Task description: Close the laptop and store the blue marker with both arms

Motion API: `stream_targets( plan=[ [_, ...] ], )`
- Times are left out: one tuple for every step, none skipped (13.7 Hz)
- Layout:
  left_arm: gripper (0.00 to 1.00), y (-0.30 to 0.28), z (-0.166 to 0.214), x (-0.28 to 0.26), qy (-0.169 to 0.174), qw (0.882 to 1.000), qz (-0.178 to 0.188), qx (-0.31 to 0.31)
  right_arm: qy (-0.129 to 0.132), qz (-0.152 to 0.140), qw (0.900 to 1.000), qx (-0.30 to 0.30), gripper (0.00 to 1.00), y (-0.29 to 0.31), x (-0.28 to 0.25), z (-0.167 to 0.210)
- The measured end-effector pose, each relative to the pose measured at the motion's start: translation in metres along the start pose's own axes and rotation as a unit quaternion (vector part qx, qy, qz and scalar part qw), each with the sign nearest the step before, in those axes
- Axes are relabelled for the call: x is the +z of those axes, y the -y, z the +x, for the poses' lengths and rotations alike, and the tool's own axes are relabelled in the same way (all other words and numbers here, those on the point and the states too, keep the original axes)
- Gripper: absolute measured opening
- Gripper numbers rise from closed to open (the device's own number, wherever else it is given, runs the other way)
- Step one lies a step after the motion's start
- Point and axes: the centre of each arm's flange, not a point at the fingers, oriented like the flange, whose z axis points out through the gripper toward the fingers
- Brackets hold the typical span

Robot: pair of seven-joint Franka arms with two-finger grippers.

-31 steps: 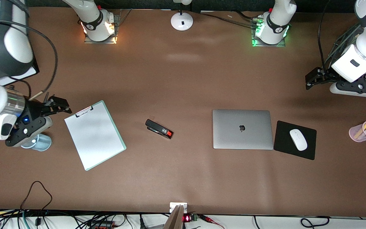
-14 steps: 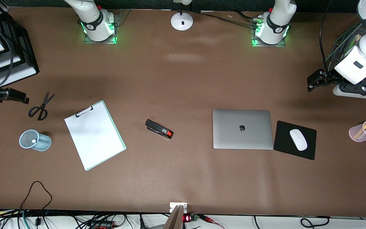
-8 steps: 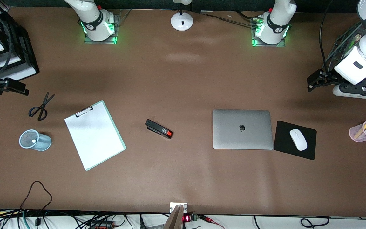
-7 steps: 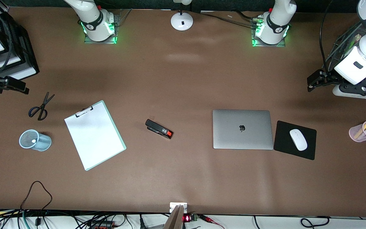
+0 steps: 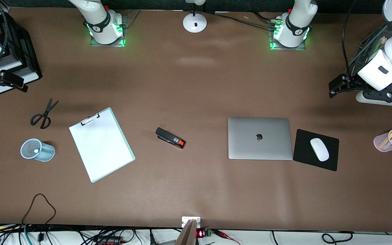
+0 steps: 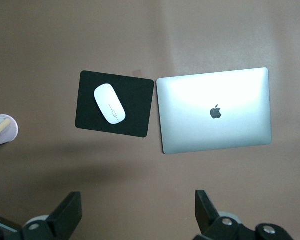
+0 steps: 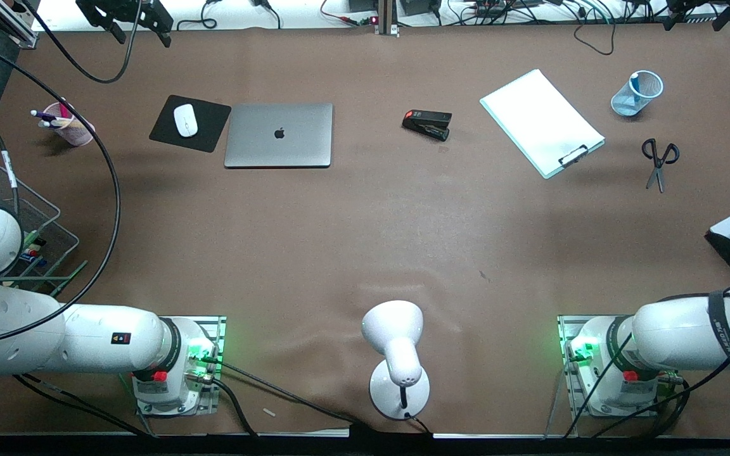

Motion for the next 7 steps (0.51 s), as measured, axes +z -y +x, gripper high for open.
stream_targets(
  plan=[
    [1.0, 0.0001, -0.0001, 0.0001, 0.001, 1.0, 0.0, 0.0, 0.004, 0.0, 1.0, 0.0, 1.0, 0.0, 0.0005, -0.001],
    [1.0, 0.0003, -0.0002, 0.0002, 0.001, 1.0, 0.0, 0.0, 0.005, 0.0, 1.0, 0.0, 1.0, 0.0001, 0.0006, -0.0014],
    [1.0, 0.0004, -0.0004, 0.0003, 0.002, 1.0, 0.0, 0.0, 0.005, 0.0, 1.0, 0.0, 1.0, 0.0, 0.0001, -0.0015],
    [1.0, 0.0007, -0.0006, 0.0005, 0.003, 1.0, 0.0, -0.001, 0.004, 0.0, 1.0, 0.0, 1.0, -0.0001, -0.0006, -0.0016],
    [1.0, 0.0012, -0.0007, 0.0006, 0.003, 1.0, 0.0, -0.001, 0.004, 0.0, 1.0, 0.0, 1.0, -0.0001, -0.0011, -0.0017],
    [1.0, 0.0015, -0.0007, 0.0006, 0.003, 1.0, 0.0, -0.001, 0.004, 0.0, 1.0, 0.0, 1.0, -0.0001, -0.0011, -0.0017],
    [1.0, 0.0018, -0.0008, 0.0007, 0.003, 1.0, 0.0, -0.002, 0.004, 0.0, 1.0, 0.0, 1.0, -0.0001, -0.0011, -0.0017]
  ],
)
